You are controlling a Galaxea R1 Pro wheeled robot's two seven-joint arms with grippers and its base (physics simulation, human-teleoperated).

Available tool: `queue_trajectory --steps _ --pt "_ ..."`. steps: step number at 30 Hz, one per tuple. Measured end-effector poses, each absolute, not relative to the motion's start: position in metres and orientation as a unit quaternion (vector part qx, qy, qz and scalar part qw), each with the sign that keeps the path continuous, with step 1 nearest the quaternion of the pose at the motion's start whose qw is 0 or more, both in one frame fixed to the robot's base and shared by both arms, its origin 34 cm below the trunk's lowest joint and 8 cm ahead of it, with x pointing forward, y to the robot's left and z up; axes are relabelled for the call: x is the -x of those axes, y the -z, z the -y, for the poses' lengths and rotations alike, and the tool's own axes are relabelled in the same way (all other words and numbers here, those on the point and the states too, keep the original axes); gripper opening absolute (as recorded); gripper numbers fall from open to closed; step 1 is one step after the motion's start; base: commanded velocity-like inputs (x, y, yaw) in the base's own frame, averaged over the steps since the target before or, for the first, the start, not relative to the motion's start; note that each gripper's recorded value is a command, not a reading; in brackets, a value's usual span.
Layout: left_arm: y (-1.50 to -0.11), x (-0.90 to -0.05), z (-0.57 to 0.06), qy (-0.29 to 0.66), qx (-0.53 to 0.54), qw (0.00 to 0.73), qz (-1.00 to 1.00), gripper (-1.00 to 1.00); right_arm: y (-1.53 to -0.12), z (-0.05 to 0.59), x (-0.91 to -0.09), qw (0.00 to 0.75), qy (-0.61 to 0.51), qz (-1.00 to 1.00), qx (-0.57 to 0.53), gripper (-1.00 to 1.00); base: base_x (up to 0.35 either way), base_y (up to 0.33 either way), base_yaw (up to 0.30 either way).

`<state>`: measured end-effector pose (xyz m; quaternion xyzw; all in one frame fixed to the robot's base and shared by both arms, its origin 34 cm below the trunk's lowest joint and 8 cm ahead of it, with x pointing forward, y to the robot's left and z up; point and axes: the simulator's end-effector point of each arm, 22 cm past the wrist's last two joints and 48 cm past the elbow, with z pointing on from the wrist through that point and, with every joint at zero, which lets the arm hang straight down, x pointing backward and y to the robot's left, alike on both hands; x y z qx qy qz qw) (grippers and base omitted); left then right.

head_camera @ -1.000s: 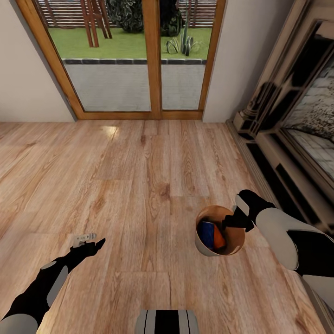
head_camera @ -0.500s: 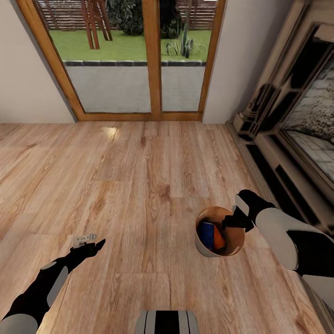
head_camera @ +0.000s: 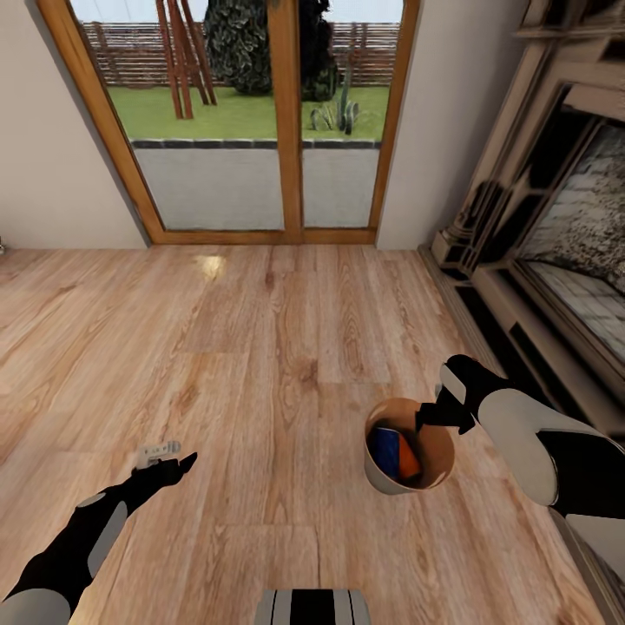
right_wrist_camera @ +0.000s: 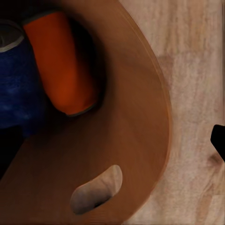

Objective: Put the three can of soda from the living room inside the tash can in the kitchen.

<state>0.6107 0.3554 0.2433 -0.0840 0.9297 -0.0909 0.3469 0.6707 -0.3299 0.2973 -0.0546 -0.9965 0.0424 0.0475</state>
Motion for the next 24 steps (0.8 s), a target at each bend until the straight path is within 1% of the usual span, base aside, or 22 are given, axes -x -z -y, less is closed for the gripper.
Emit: queue_trajectory --steps 24 --pt "-0.299 -0.634 -0.355 0.095 0.079 0.392 -0.912 1.0 -0.359 0.33 -0.688 -0.001 -0.04 0.998 0.057 1.0 0.0 0.0 0.0"
